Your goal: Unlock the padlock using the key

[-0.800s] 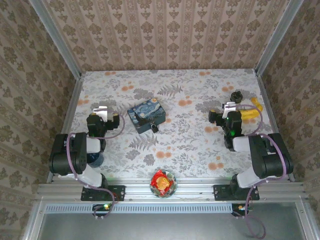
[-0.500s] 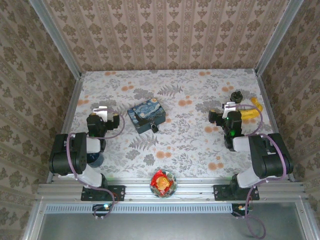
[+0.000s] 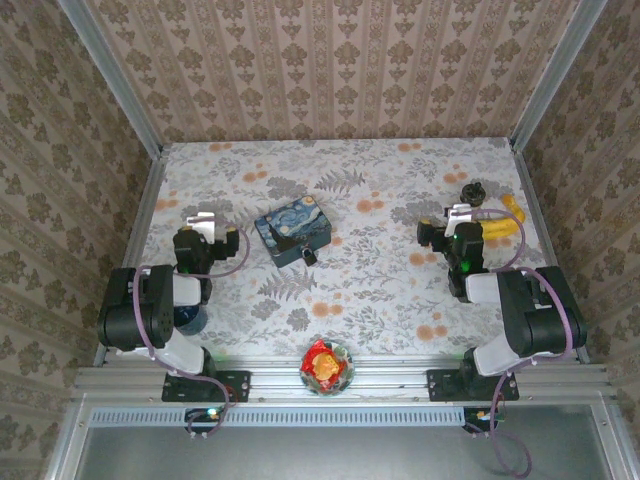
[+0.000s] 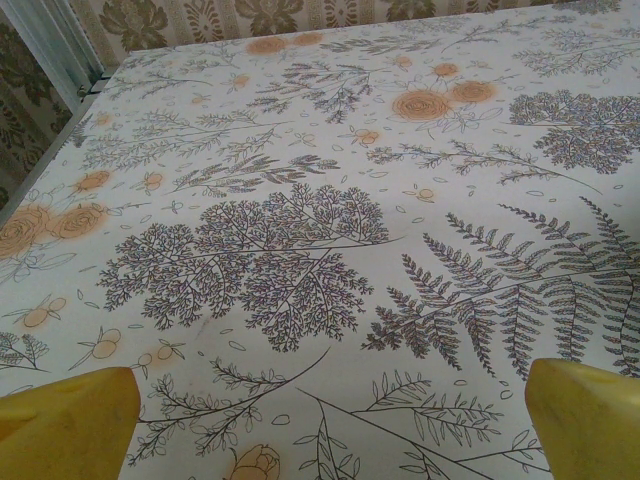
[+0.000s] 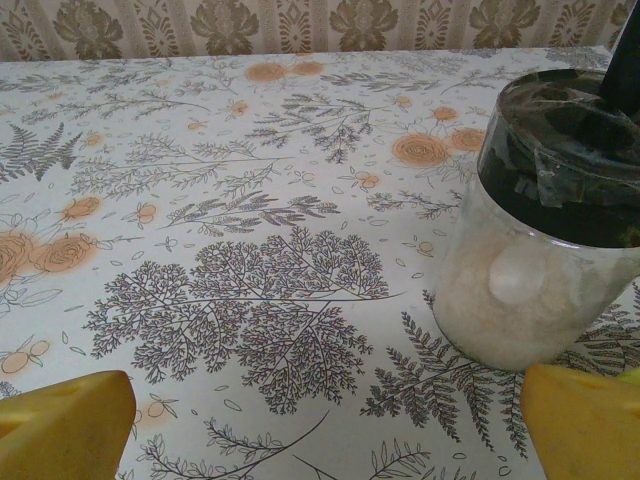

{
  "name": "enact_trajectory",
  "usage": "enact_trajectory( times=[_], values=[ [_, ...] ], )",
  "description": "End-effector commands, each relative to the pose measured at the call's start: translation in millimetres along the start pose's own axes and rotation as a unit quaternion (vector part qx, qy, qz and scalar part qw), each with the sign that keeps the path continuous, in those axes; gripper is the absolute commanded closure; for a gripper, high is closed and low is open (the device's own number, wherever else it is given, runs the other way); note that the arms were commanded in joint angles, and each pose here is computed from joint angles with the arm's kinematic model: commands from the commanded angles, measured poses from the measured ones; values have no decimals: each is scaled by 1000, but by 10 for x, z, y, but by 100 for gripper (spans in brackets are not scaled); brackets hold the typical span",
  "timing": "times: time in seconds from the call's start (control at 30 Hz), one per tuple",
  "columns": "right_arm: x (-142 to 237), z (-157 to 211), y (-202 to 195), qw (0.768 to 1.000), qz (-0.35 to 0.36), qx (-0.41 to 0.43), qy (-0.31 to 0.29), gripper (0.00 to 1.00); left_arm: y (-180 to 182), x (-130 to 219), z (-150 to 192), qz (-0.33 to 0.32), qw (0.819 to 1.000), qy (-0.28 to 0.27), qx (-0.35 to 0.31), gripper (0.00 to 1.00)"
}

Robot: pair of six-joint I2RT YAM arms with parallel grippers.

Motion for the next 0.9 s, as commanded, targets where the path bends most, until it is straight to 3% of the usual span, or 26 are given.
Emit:
enact_trajectory(
  times=[0.0,0.63,0.87],
  values=[
    [-22,-46,-50,1000,16,-5,-7,0,20,-17,-128,-6,1000,-16,-5,0],
    [-17,-46,-52,1000,16,-5,-8,0,53,-23,-127,-11,1000,-14,2,0],
    [12,-109,-139,999,46,-17,-13,0,95,18,-205,-19,1000,-13,7,0]
  ],
)
Point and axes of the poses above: each hand's point on the last joint's axis, 136 mm out from that joint toward the fingers, its own x axis back along the fingers, its own y axis along the line the jaws close on, z = x × y, the point moved 2 cm from there along x, back along the fingers, and after that the axes turned 6 degrees about -x, right-handed, at the moved point
